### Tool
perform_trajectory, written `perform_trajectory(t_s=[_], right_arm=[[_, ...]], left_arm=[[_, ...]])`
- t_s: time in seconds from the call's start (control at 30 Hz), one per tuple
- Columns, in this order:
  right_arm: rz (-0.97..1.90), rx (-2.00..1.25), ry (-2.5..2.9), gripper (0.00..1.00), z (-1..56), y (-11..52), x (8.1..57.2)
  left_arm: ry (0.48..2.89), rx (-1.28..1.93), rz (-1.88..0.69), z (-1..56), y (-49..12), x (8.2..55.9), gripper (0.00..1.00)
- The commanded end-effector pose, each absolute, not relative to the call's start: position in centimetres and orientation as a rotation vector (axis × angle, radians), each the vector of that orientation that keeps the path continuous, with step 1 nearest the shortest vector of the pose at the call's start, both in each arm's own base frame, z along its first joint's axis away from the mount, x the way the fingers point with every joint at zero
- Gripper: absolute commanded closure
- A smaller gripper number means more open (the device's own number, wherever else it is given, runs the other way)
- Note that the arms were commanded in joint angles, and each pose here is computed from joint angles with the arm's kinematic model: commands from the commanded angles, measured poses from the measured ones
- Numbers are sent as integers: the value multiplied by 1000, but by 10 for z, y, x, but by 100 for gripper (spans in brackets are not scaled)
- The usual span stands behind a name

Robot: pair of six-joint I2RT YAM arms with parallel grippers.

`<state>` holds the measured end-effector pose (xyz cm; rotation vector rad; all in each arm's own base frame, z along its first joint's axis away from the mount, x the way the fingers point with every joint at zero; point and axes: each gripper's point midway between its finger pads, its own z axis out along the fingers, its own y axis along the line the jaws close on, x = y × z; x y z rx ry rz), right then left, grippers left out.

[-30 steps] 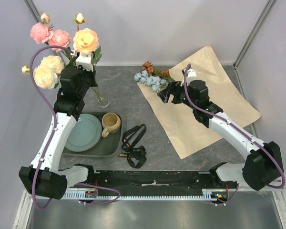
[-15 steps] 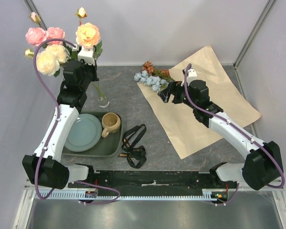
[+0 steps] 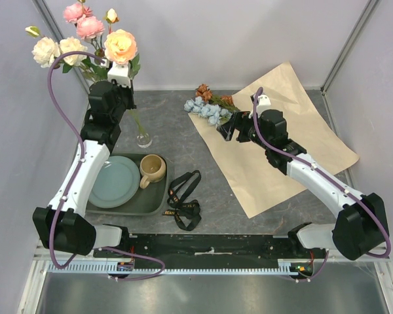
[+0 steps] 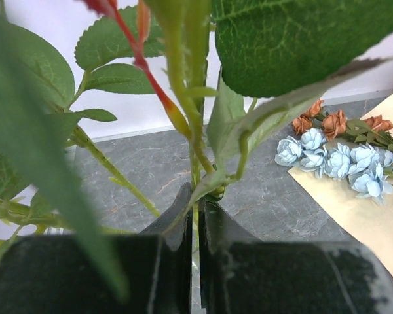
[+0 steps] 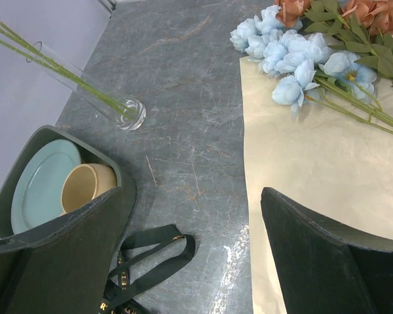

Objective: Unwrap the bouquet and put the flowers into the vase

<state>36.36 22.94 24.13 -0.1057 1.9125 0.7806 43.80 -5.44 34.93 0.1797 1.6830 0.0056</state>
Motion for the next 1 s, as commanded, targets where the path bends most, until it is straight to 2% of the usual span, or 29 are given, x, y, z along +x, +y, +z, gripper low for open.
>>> perform_trajectory(t_s=[0.0,0.27,0.33,0.67,0.77,0.93,0.97], right_arm=[[796,-106,1885,7,246,232,367],[798,-105,1887,7,246,232,368],[800,-104,1886,7,246,232,368],[810,-104,1882,7,249,233,368],[809,-104,1885,7,248,233,368],[809,-104,1887,7,247,234,368],[809,-102,1890,7,246,234,368]], left_arm=[[1759,198,60,328,-45,440,98],[1767,195,61,329,-44,434,98],[1763,189,64,332,-43,432,95],[1756,171,65,337,-41,428,69],[1753,165,66,339,-40,427,58],[1757,152,50,341,-41,425,51],[1757,152,44,343,-42,424,47]])
